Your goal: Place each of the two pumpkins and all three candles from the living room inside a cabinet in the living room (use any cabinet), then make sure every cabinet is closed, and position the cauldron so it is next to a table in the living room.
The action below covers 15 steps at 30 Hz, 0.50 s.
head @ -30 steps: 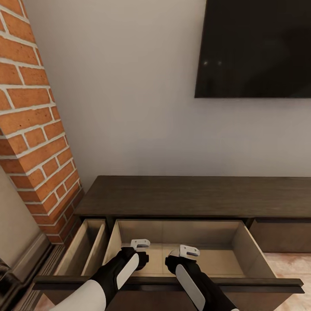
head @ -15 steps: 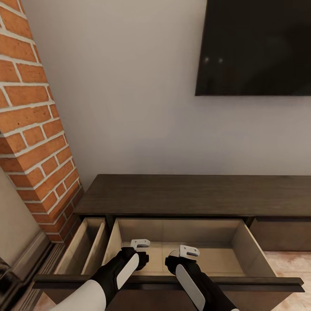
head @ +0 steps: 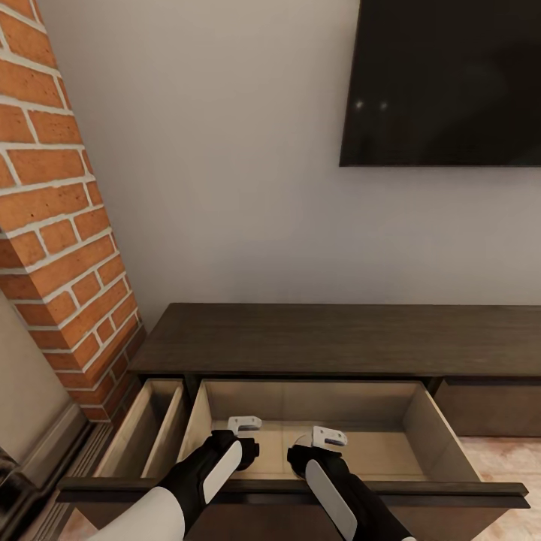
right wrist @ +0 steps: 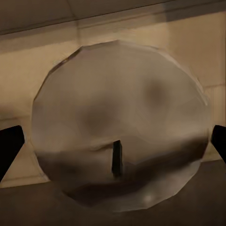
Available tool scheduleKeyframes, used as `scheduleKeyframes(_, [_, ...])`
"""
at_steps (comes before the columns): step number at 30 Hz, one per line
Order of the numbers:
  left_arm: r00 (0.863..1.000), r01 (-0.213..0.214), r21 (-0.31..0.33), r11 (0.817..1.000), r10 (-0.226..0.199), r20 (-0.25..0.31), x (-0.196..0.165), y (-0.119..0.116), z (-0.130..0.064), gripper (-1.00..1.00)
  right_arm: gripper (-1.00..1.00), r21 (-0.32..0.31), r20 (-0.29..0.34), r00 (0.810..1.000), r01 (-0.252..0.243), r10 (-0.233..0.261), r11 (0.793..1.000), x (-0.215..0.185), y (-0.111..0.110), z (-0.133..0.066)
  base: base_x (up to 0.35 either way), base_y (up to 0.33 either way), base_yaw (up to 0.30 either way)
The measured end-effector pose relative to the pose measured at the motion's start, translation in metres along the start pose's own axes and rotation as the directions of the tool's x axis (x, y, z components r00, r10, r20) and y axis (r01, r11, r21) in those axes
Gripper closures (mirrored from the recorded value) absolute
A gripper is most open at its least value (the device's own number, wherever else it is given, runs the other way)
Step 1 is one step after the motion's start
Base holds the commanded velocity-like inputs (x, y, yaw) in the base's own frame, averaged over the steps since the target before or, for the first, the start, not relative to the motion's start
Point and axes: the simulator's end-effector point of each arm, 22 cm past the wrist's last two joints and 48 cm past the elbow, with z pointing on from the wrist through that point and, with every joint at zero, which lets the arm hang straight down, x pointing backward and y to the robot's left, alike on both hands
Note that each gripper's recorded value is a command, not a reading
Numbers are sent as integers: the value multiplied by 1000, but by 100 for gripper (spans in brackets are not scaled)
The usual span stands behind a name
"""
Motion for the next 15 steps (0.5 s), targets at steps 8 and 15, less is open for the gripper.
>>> scheduleKeyframes(8, [1000,-2,-2,1000,2,-1,1,0,0,-100,-100,0,1,1000,0,0,1000,0,0,0,0,0,0])
scheduleKeyframes(15, [1000,-2,-2,1000,2,-2,1,0,0,-100,-100,0,0,1000,0,0,1000,0,0,0,0,0,0])
